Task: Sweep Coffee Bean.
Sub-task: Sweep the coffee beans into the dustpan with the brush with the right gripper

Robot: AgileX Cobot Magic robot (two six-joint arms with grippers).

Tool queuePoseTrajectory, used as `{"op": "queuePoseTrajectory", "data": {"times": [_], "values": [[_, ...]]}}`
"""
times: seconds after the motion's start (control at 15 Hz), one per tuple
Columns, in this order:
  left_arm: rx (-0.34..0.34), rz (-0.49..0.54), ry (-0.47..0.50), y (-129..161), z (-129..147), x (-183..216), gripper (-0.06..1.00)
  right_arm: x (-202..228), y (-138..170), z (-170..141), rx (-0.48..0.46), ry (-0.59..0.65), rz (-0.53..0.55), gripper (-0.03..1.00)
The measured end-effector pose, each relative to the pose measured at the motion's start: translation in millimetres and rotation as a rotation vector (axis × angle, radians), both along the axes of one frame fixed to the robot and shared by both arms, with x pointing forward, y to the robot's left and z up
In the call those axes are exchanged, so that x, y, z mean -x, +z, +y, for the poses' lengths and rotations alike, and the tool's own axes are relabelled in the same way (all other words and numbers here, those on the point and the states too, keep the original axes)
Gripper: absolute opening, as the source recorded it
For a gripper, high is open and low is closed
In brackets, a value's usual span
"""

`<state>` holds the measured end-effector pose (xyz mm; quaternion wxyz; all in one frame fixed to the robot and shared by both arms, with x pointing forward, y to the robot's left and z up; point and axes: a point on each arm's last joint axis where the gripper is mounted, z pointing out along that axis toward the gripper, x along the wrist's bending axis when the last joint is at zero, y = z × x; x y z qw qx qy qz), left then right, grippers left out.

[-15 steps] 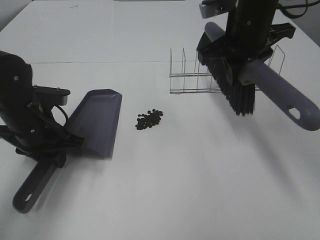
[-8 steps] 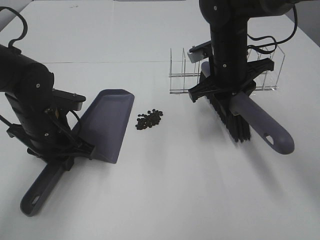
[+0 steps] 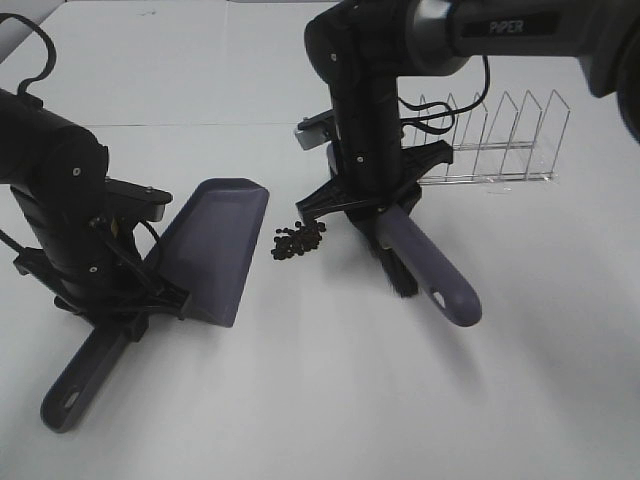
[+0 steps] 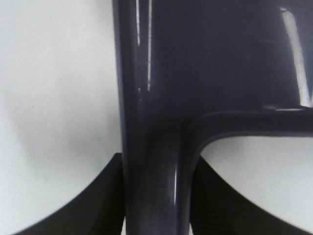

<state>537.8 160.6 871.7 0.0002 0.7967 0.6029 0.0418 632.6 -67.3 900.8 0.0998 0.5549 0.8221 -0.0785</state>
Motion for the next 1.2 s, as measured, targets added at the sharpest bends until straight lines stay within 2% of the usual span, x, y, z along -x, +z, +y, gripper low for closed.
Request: {"op": "queuePoseTrajectory", "data": {"times": [0.13,0.33,0.47,0.73,0.87,1.07,1.2], "values": [[0.0,0.0,0.0,0.0,0.0,0.0,0.33,-4.6,-2.6,16.2,-0.026,0.018,-0.015,0.3],[0.0,0.0,-0.005,0.0,0.0,0.0,0.33,-8.6,-2.7,24.2,-0.071,0.012,-0.015,0.3],[0.0,0.0,-0.005,0.0,0.0,0.0,0.33,-5.6,-9.7,30.3,-0.131,-0.003,0.039,0.3],[0.0,0.0,-0.005,-0.3,0.0,-0.1,0.33,5.5,-20.0,46.4,-0.295,-0.068,0.173,0.3],[0.0,0.0,-0.005,-0.3,0.0,-0.1,0.33,10.9,-20.3,57.2,-0.409,-0.104,0.24,0.3],[0.0,0.0,-0.008,-0.3,0.0,-0.1,0.33,13.8,-15.4,77.2,-0.633,-0.159,0.297,0.3],[-0.001,0.001,-0.01,-0.3,0.0,-0.1,0.33,13.7,-14.3,82.4,-0.694,-0.172,0.307,0.3]]}}
